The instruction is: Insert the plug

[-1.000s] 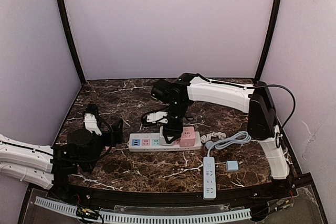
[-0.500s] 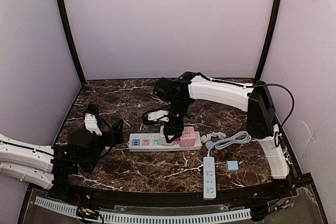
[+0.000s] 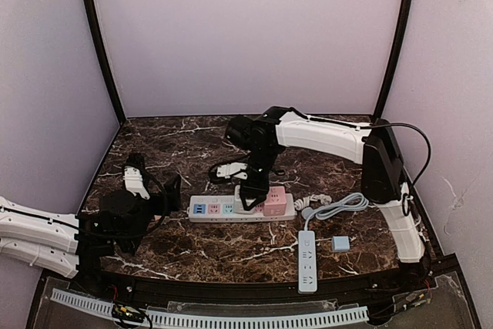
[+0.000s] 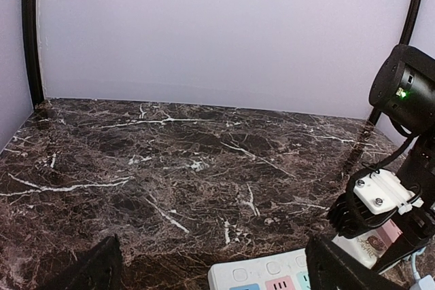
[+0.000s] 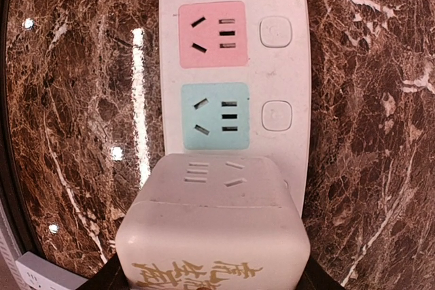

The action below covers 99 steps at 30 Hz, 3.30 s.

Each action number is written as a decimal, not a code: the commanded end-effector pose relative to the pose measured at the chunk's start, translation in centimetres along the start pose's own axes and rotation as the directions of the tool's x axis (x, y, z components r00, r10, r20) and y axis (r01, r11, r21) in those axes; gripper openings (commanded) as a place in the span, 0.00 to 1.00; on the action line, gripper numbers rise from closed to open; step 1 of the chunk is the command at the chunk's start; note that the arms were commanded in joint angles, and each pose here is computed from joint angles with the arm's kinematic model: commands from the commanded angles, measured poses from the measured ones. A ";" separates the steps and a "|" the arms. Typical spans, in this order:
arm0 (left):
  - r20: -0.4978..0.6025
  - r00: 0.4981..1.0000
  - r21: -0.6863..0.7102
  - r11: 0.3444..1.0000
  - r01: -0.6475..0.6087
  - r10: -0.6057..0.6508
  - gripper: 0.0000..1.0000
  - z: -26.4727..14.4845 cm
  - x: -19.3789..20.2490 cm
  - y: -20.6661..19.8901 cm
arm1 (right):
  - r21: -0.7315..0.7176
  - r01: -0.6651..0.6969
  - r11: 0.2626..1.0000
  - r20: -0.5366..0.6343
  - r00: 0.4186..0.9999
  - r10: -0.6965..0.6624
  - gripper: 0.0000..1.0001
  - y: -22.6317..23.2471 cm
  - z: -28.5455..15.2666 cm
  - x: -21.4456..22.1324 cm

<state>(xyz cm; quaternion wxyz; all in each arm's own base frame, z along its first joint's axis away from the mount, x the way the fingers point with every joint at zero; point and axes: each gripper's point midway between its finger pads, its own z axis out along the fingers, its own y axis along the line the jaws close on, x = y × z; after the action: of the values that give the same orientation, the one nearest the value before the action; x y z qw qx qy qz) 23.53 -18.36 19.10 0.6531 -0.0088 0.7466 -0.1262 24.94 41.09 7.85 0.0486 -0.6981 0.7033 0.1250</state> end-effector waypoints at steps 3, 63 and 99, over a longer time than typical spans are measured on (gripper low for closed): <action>-0.003 1.000 -0.010 1.000 -0.016 0.016 0.93 -0.1 0.5 0.4 | -0.047 -0.138 0.989 -0.275 0.954 0.120 0.00 -0.3 8.8 6.0; -0.016 0.999 -0.062 0.997 -0.045 0.044 0.93 -0.1 0.6 1.2 | 0.476 -0.212 0.853 0.288 0.955 0.076 0.99 -3.7 -9.9 -5.0; -0.631 0.767 -0.233 0.971 -0.045 -0.116 0.82 -1.2 12.7 4.8 | 0.123 -0.758 0.640 0.907 0.348 0.238 0.99 2.1 -18.7 5.7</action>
<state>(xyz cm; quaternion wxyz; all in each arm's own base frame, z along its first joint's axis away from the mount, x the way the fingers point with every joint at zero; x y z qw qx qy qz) 20.11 -14.62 7.67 0.3893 -0.0330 0.9205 -0.0040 25.21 31.19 24.82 0.5243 -0.2512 0.7820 0.2250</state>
